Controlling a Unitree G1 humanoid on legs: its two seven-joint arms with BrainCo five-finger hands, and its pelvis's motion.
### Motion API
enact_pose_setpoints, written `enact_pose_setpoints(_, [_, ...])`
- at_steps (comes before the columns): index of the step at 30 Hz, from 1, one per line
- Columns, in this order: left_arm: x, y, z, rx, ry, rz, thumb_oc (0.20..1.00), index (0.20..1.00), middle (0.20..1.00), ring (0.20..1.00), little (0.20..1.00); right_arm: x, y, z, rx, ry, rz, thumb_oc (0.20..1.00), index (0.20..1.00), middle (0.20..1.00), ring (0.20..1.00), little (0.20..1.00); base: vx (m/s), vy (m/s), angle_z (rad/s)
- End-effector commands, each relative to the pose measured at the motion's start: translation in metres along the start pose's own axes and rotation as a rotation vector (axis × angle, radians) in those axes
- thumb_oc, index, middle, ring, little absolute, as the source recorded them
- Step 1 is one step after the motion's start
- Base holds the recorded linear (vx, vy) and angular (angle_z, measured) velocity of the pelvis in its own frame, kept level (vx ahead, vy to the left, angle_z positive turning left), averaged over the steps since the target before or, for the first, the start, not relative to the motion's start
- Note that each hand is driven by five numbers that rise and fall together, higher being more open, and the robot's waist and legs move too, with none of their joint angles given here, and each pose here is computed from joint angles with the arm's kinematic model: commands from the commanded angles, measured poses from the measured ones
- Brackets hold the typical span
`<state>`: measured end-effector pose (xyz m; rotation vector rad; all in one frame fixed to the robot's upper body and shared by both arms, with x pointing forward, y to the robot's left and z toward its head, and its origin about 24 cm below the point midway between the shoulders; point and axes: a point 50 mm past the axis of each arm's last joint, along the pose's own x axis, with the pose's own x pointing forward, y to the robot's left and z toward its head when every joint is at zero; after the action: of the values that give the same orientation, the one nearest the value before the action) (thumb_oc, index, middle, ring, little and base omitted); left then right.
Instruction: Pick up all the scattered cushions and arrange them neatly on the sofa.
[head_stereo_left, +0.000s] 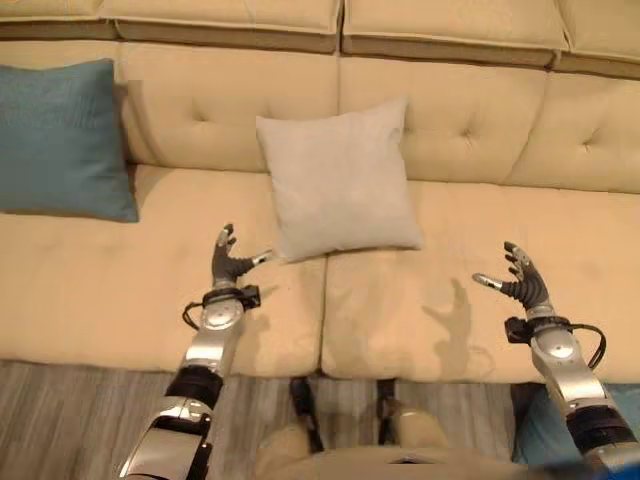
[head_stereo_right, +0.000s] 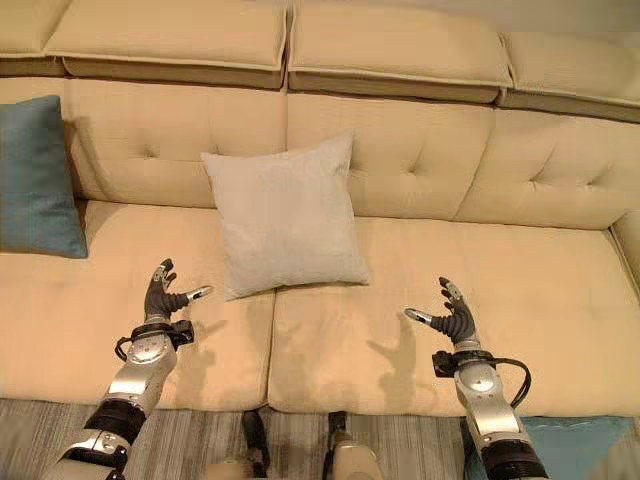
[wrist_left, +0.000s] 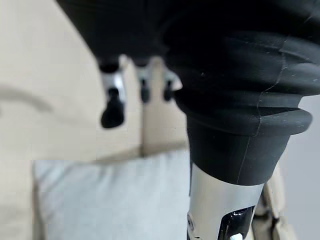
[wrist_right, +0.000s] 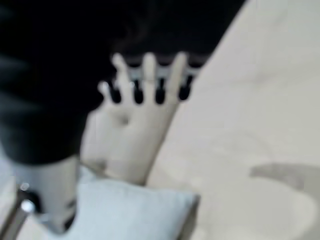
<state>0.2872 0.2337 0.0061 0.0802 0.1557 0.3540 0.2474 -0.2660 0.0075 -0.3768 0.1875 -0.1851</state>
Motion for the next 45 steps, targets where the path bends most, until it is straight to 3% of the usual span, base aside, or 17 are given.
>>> enact_pose_setpoints(1, [-0.002, 0.008, 0.003, 0.081, -0.036, -0.106, 1.000, 1.000, 1.000, 1.000, 1.000, 0.002, 0.034, 0.019, 0.048, -0.079, 0.125, 1.000, 1.000, 1.000, 1.000, 1.000, 0.06, 0.041, -0.07])
enact_pose_setpoints(19, [0.002, 0.014, 0.013, 0.114, -0.072, -0.068, 1.000, 1.000, 1.000, 1.000, 1.000, 0.002, 0.031, 0.013, 0.017, -0.055, 0.133, 1.000, 1.000, 1.000, 1.000, 1.000, 0.05, 0.007, -0.07])
enact_pose_setpoints(27, [0.021, 0.026, 0.037, 0.099, -0.121, 0.014, 1.000, 1.000, 1.000, 1.000, 1.000, 0.012, 0.034, 0.035, 0.043, -0.131, 0.130, 1.000, 1.000, 1.000, 1.000, 1.000, -0.03, -0.017, -0.04])
enact_pose_setpoints(34, [0.040, 0.030, 0.077, 0.043, -0.219, 0.084, 1.000, 1.000, 1.000, 1.000, 1.000, 0.027, 0.037, 0.087, 0.087, -0.319, 0.119, 1.000, 1.000, 1.000, 1.000, 1.000, -0.02, 0.002, 0.11])
enact_pose_setpoints(35, [0.050, 0.029, 0.100, 0.003, -0.263, 0.111, 1.000, 1.000, 1.000, 1.000, 1.000, 0.032, 0.037, 0.122, 0.087, -0.444, 0.117, 1.000, 1.000, 1.000, 1.000, 1.000, 0.00, 0.008, 0.05])
enact_pose_setpoints(45, [0.072, 0.026, 0.177, -0.040, -0.395, 0.250, 1.000, 1.000, 1.000, 1.000, 1.000, 0.028, 0.053, 0.214, 0.097, -0.771, 0.159, 1.000, 1.000, 1.000, 1.000, 1.000, 0.04, -0.043, 0.08])
